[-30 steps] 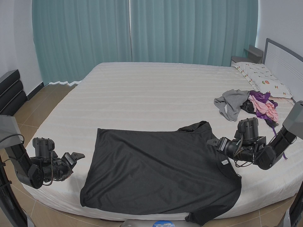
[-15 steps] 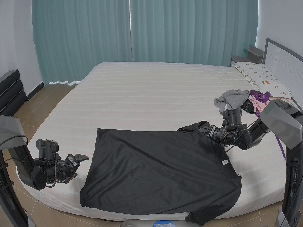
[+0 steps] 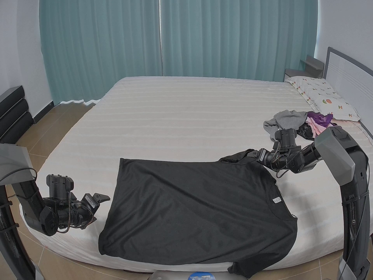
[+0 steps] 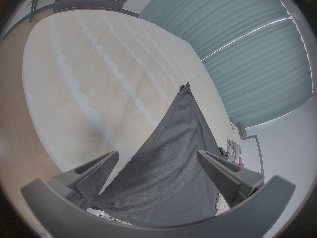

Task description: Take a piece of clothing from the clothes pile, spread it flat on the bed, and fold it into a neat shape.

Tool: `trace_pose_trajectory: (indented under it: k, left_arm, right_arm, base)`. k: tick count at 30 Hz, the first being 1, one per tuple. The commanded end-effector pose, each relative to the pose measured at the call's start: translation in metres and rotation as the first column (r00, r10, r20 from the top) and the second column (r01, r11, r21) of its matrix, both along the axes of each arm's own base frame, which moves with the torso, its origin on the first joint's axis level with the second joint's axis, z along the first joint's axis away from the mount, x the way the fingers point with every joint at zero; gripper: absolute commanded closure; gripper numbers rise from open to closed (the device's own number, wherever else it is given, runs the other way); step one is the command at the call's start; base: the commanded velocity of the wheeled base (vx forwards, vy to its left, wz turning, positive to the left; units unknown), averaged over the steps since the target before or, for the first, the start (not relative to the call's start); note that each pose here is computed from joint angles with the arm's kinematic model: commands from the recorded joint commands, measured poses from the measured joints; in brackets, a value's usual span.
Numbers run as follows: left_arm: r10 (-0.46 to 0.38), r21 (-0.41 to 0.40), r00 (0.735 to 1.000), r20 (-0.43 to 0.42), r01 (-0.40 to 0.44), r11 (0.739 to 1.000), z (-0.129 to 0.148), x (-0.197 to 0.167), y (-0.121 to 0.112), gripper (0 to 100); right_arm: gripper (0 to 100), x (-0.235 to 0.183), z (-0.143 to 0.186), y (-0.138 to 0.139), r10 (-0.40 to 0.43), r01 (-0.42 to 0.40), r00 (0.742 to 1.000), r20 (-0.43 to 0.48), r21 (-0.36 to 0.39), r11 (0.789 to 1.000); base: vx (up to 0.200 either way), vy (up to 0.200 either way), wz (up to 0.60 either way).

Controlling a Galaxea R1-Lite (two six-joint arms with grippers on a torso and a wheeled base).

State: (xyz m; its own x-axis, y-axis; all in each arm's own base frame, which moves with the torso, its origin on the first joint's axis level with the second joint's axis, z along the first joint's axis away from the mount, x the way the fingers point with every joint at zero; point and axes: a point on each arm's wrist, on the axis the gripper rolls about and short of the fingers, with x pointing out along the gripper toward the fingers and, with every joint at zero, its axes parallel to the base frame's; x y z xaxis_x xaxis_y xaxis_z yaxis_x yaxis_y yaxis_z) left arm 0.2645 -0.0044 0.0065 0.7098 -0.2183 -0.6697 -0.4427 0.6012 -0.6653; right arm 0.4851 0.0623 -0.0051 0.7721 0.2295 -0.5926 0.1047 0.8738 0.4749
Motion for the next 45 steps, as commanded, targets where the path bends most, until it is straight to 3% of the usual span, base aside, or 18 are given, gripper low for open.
trace_pose_trajectory:
  k: [1, 8, 16, 25, 26, 35, 45]
  left_arm:
    - [0.001, 0.000, 1.000, -0.008, -0.001, 1.000, -0.002, -0.001, 0.000, 0]
    - [0.003, -0.002, 1.000, -0.011, -0.003, 1.000, -0.002, -0.001, 0.000, 0]
    - [0.000, -0.001, 1.000, -0.012, 0.000, 1.000, -0.002, -0.001, 0.000, 0]
    - [0.000, -0.001, 1.000, -0.011, 0.000, 1.000, -0.002, -0.001, 0.000, 0]
    - [0.000, -0.001, 1.000, -0.011, 0.000, 1.000, -0.002, -0.001, 0.000, 0]
    - [0.000, -0.003, 1.000, 0.009, 0.000, 1.000, -0.004, 0.011, -0.001, 0]
    - [0.003, 0.009, 0.991, 0.131, -0.004, 1.000, 0.009, 0.076, 0.000, 0]
  right_arm:
    - [0, 0.007, -0.018, -0.006, -0.009, 0.009, 1.000, -0.019, 0.004, 1.000]
    - [0, 0.000, -0.008, -0.024, -0.058, 0.060, 0.998, -0.036, 0.060, 0.996]
    - [0, -0.018, -0.013, -0.030, -0.016, 0.027, 0.994, -0.106, 0.105, 0.994]
    - [0, -0.021, -0.021, -0.029, -0.012, 0.025, 0.991, -0.130, 0.104, 0.994]
    - [100, -0.020, -0.021, -0.029, -0.012, 0.026, 0.992, -0.129, 0.105, 0.994]
    - [100, -0.020, -0.025, -0.043, -0.051, 0.068, 0.989, -0.142, 0.113, 0.991]
    - [100, -0.022, -0.016, -0.062, -0.100, 0.115, 0.986, -0.135, 0.111, 0.987]
  base:
    - [0.000, 0.000, 0.00]
    - [0.000, 0.000, 0.00]
    - [0.000, 0.000, 0.00]
    - [0.000, 0.000, 0.00]
    - [0.000, 0.000, 0.00]
    - [0.000, 0.000, 0.00]
    - [0.000, 0.000, 0.00]
